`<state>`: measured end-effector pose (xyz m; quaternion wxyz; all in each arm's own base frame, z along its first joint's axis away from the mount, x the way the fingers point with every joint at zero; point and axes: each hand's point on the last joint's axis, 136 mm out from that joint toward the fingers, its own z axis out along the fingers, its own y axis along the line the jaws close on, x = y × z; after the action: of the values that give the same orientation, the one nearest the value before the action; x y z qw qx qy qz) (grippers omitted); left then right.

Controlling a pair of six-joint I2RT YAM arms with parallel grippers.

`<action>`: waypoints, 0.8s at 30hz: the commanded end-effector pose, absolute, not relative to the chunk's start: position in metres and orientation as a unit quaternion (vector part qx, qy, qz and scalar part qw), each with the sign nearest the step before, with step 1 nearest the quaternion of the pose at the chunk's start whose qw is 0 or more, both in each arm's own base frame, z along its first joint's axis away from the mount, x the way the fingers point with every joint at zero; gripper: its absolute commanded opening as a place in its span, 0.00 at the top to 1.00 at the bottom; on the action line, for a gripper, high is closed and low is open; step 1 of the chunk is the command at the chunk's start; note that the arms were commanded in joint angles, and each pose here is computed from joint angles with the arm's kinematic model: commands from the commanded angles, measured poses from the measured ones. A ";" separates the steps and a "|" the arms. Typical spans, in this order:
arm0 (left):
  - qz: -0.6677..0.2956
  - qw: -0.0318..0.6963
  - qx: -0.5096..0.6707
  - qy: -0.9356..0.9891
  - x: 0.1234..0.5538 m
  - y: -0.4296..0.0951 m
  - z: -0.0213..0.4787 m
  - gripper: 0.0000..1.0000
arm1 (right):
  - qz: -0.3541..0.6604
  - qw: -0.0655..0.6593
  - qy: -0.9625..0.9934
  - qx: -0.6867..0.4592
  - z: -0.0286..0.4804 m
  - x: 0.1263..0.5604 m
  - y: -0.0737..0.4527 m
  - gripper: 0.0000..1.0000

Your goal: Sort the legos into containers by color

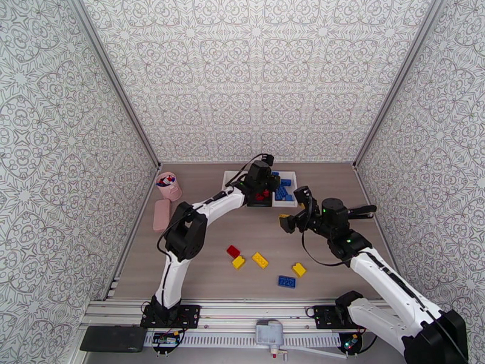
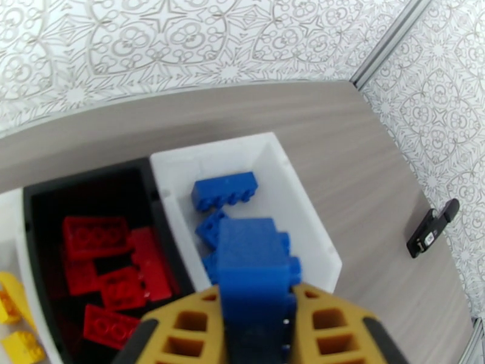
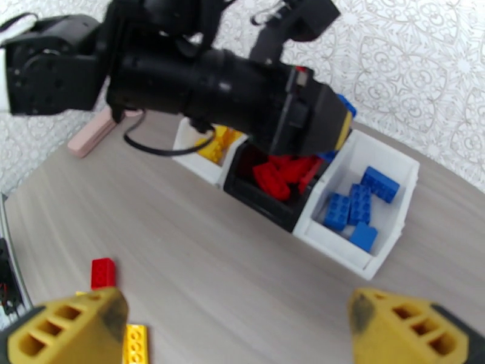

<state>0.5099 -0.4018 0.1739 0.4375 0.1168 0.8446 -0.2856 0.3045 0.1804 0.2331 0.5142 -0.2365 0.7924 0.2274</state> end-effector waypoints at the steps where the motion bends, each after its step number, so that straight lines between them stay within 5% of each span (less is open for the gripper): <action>1: -0.293 0.438 0.136 0.839 0.522 -0.415 0.167 0.84 | 0.224 0.510 0.802 -0.215 0.224 0.311 0.176 0.00; 24: -0.298 0.437 0.149 0.835 0.565 -0.453 0.132 0.84 | 0.197 0.523 0.808 -0.184 0.229 0.296 0.153 0.00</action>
<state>0.5648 -0.4489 0.1407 0.4447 0.1347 0.8338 -0.2982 0.2983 0.1626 0.2322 0.5226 -0.1964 0.8025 0.2105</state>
